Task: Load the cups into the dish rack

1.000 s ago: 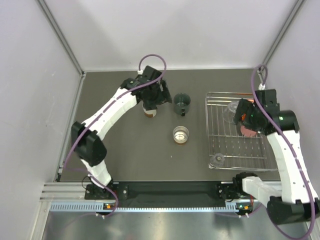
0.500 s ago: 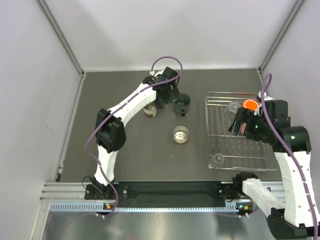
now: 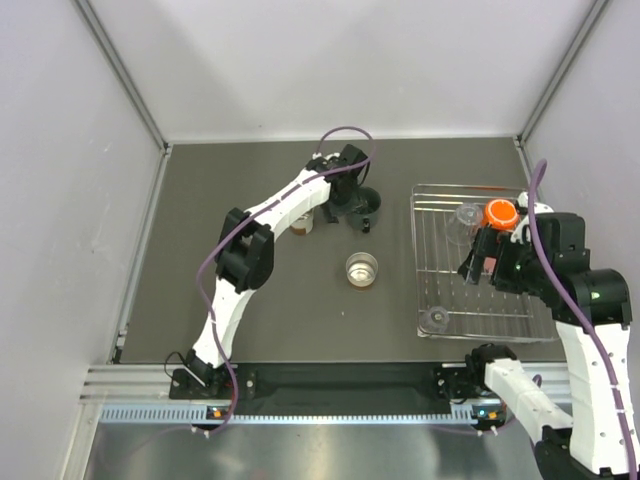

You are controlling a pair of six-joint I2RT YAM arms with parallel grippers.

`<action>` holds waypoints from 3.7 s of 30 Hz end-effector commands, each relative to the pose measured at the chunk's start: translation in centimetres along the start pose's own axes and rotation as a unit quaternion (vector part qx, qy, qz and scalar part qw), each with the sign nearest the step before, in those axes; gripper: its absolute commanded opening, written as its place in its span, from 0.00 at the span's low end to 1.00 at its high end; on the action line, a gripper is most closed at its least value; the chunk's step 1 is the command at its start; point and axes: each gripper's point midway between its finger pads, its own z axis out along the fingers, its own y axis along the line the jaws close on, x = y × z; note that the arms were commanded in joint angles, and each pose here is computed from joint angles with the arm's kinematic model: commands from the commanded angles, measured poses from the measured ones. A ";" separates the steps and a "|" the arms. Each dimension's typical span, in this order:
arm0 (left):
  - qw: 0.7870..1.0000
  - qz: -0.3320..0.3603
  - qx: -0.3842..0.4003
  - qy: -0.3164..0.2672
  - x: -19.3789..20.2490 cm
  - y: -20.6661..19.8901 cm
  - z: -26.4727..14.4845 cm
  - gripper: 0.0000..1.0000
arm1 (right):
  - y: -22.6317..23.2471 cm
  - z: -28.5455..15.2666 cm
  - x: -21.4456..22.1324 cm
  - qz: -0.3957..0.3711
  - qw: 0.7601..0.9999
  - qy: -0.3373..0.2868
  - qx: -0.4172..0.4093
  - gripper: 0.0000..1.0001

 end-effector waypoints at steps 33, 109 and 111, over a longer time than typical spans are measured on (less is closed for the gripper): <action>0.823 0.048 0.565 -0.030 -2.4 -7.2 -31.9 0.00 | 13.0 0.1 -4.4 0.021 0.931 -0.024 -0.364 0.98; 0.880 -0.186 0.436 0.023 3.0 6.5 -27.2 0.81 | 20.2 2.0 -11.9 0.014 0.940 -0.165 -0.299 0.00; 0.883 -0.185 0.431 0.024 3.0 6.9 -27.0 0.81 | 18.1 3.0 -11.2 -0.003 0.958 -0.153 -0.243 0.00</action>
